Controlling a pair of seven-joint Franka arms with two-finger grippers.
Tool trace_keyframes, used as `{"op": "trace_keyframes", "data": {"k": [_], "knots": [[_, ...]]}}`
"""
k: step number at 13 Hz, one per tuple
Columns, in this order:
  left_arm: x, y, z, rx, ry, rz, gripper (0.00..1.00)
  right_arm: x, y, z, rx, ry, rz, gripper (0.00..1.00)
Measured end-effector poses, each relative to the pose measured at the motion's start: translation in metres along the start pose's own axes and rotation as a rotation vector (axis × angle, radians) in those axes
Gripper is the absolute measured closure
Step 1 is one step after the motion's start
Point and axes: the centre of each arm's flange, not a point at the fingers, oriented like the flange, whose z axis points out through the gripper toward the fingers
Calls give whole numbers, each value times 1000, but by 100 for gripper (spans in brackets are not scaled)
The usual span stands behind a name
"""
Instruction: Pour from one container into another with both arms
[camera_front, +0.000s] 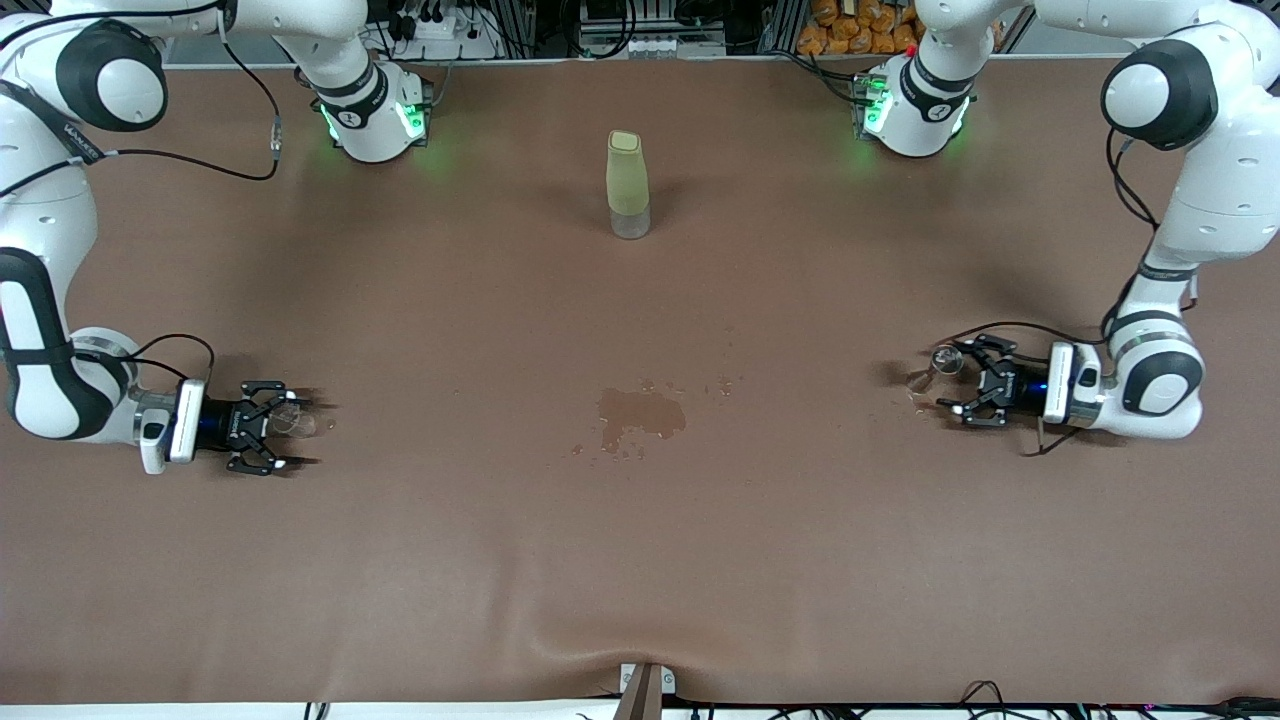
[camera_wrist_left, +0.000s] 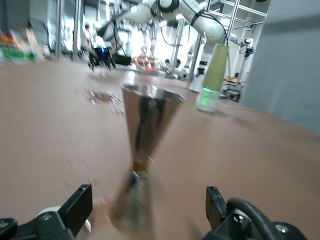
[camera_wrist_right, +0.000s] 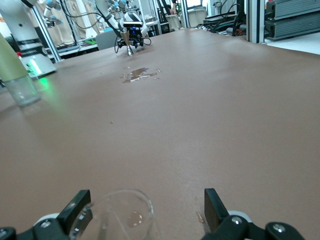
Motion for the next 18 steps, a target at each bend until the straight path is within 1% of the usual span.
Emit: {"op": "trace_keyframes", "data": {"k": [3,5,7,9,11,13,14,15,16,18], "knots": [[8,10,-39,-3,-71,-143,0,16,3,-15,44,-13,20,0],[21,14,-64,5,-140,-261,0,33,6,-27,65,-39,40,0],[39,13,-82,30,-187,-391,0,54,7,-41,72,-72,55,0],[65,13,-94,56,-223,-558,0,79,11,-50,68,-104,83,0],[114,13,-108,105,-272,-706,0,114,16,-47,76,-144,130,0],[182,15,-123,183,-322,-800,0,166,21,-32,85,-208,168,0],[222,17,-124,225,-363,-846,0,200,22,-22,85,-253,189,0],[264,19,-119,269,-423,-901,0,234,21,-13,73,-302,215,0],[308,22,-109,323,-488,-961,0,269,18,-4,49,-356,240,0],[386,27,-74,430,-575,-1071,0,329,6,8,4,-447,284,0]]}}
